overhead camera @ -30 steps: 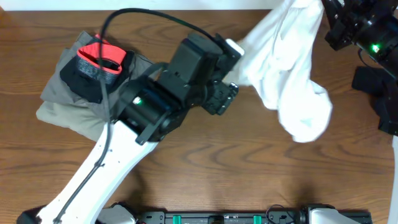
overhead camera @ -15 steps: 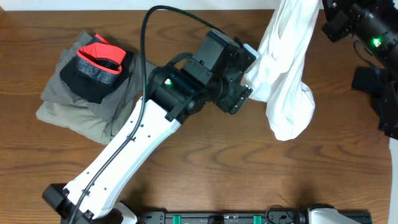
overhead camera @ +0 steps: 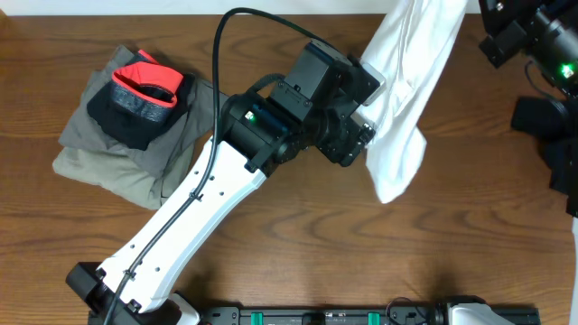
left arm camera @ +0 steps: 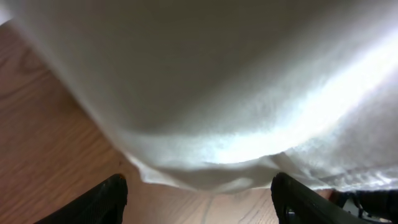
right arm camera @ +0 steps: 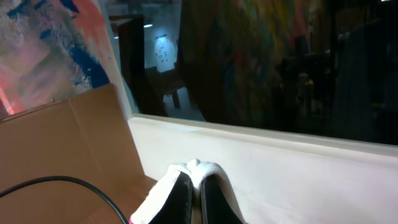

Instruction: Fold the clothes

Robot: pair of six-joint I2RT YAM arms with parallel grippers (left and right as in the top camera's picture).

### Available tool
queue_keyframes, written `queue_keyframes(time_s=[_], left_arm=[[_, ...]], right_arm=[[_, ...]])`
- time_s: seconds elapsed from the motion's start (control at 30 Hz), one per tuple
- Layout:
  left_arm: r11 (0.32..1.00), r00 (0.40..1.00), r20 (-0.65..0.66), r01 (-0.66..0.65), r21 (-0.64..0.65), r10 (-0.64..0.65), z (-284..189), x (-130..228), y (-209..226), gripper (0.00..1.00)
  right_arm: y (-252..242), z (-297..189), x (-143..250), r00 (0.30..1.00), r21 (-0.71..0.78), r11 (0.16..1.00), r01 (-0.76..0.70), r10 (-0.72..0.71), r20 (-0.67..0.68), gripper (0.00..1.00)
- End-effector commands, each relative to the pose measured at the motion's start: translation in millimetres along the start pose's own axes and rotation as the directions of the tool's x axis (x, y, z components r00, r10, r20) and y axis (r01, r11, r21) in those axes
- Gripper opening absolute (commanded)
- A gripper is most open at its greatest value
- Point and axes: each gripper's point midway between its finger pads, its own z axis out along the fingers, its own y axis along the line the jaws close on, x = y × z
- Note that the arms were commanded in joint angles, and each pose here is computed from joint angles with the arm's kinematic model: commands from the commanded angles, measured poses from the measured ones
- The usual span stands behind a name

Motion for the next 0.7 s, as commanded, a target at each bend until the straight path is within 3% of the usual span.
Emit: queue_keyframes(time_s=[0.0,0.23,0.67], left_arm=[[1.0,1.0,0.0,-0.003,0.025,0.003,-2,2,-5,0.76],[0.994,1.0,-0.008,-0.024,0.11,0.025,-3,5,-21,0.76],[0.993,0.994,0.033,-0.107,0.044,0.106,-28,3,-16,0.82]], right_arm=[[10,-5,-12,0.999,-0.011,1.0,0.0,0.0,0.036,0.01],[20,-7,-36,0.991,-0.046,0.998,0.039,-0.032,0.133,0.01],[9,-8,-51,0.976,0.001,0.997,-0.073,0.071,0.204,0.01]])
